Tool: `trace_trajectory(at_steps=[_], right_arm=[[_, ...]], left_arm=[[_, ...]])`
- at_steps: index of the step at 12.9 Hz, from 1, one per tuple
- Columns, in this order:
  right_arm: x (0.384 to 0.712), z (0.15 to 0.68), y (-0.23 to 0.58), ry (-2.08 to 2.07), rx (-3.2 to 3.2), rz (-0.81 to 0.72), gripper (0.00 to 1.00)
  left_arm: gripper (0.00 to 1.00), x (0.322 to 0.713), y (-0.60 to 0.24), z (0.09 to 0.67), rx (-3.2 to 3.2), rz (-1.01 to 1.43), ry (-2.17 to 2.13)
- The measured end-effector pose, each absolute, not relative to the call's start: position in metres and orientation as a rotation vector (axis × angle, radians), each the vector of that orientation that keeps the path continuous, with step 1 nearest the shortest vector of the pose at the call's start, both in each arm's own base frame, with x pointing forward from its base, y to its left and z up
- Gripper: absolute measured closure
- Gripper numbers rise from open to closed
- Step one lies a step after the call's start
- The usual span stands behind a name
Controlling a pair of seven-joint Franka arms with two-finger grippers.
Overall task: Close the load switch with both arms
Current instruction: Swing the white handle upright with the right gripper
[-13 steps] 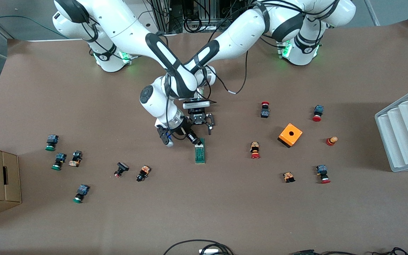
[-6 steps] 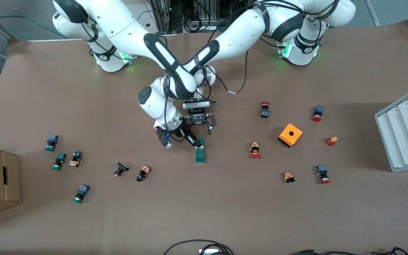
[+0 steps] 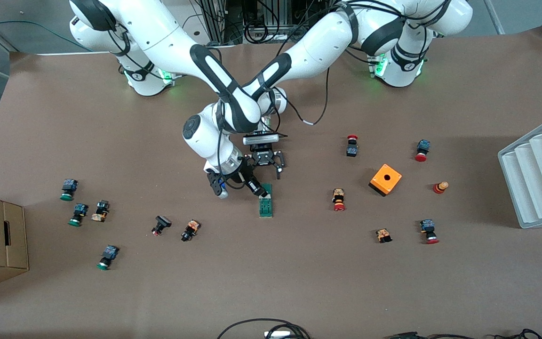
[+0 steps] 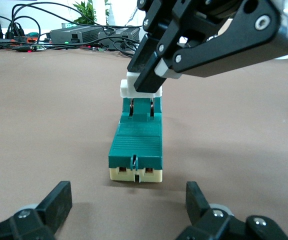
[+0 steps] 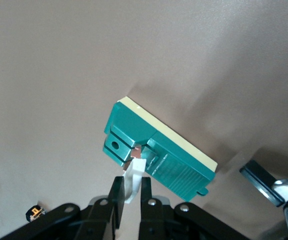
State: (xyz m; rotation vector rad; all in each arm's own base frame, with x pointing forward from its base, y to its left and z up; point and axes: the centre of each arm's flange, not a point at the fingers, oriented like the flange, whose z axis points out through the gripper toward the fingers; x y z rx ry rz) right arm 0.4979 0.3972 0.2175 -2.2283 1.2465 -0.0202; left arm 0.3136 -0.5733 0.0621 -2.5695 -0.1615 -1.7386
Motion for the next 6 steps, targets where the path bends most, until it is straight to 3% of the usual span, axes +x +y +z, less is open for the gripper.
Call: trace_trajectory(at_steps=[6], right_arm=[[0.5009,0.2205,0.3976,1.246,-2.22,-0.023,0.82]], left_arm=[[0.0,0.3136,-0.5732,0.0621,-2.569,-1.739,-0.161]])
